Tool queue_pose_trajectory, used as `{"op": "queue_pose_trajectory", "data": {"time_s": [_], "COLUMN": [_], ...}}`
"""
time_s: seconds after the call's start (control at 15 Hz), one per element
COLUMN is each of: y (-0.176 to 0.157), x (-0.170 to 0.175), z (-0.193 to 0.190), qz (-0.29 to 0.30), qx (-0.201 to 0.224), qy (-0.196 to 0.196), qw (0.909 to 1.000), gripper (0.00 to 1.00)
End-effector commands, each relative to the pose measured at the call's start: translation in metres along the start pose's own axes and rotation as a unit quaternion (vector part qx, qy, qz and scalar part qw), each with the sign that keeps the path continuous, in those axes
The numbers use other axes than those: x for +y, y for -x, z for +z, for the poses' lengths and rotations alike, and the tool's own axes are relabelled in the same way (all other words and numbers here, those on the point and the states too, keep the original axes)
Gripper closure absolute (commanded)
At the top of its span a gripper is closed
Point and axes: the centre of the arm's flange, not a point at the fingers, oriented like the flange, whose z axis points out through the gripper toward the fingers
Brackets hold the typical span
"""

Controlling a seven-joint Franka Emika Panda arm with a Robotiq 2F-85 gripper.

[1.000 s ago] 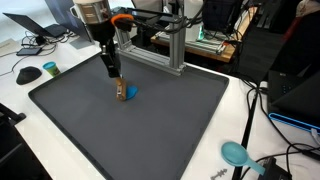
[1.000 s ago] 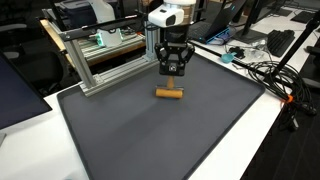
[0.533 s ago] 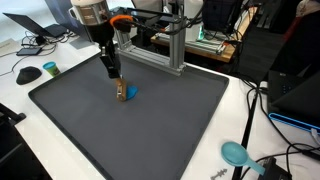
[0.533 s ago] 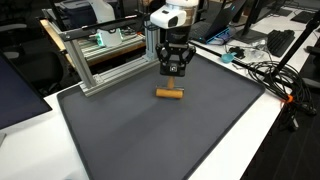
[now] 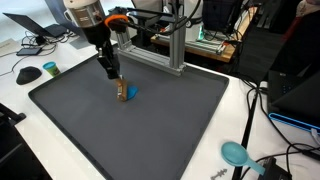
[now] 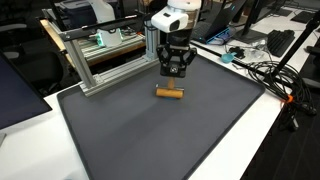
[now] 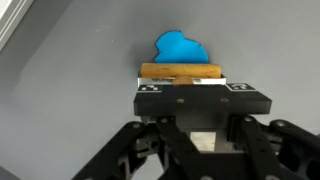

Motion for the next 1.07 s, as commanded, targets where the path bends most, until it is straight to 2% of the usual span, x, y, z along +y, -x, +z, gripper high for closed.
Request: {"op": "queue_pose_trajectory", "data": {"time_s": [0.0, 1.0], "y": [-0.0068, -0.0134], "x": [-0.0031, -0.0067], "z": [0.0352, 0.0439], "qz": [-0.001, -0.033], "qx": [-0.044, -0.096], "qy": [0.02, 0.027], "qw": [0.9988, 0.9944], "gripper": [0.77, 0.77]}}
